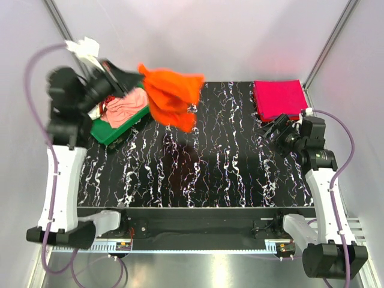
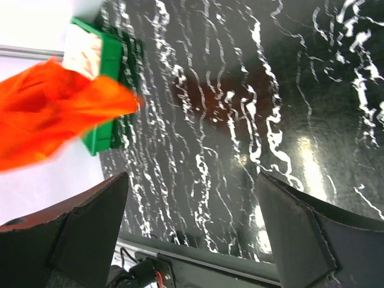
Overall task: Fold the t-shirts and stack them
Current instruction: Move the tshirt to the center of the board, then flatten the tshirt out
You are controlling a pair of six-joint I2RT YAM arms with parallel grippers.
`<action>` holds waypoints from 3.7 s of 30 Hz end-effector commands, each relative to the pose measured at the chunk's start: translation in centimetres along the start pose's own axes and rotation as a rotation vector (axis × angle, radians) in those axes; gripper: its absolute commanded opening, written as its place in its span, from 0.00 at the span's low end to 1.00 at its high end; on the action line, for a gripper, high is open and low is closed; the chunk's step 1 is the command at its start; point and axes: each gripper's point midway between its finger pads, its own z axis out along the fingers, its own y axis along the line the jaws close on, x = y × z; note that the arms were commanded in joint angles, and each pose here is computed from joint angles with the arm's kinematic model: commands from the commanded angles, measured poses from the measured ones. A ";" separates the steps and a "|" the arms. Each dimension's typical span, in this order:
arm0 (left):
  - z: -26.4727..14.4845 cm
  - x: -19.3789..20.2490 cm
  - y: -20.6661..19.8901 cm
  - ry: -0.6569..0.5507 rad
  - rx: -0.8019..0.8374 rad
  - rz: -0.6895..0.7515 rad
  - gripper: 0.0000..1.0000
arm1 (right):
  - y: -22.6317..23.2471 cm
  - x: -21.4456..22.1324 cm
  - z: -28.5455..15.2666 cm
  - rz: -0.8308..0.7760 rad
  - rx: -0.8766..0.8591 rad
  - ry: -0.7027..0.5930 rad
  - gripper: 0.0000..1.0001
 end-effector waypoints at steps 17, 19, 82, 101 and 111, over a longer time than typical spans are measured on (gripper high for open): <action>-0.2 33.1 7.3 0.643 -0.327 0.043 0.57 | -7.7 3.7 6.6 0.100 0.335 0.074 0.82; 0.9 36.0 6.4 0.716 -0.327 0.089 0.57 | -7.1 5.3 8.2 0.101 0.319 0.118 0.81; -8.2 24.4 8.6 0.471 -0.526 0.118 0.00 | -5.7 9.3 13.6 0.116 0.258 0.221 0.70; -9.9 26.3 9.9 0.502 -0.538 0.094 0.00 | -2.8 8.2 19.3 0.150 0.268 0.256 0.54; -10.1 26.4 9.6 0.476 -0.514 0.072 0.00 | -3.6 8.7 21.6 0.156 0.336 0.282 0.50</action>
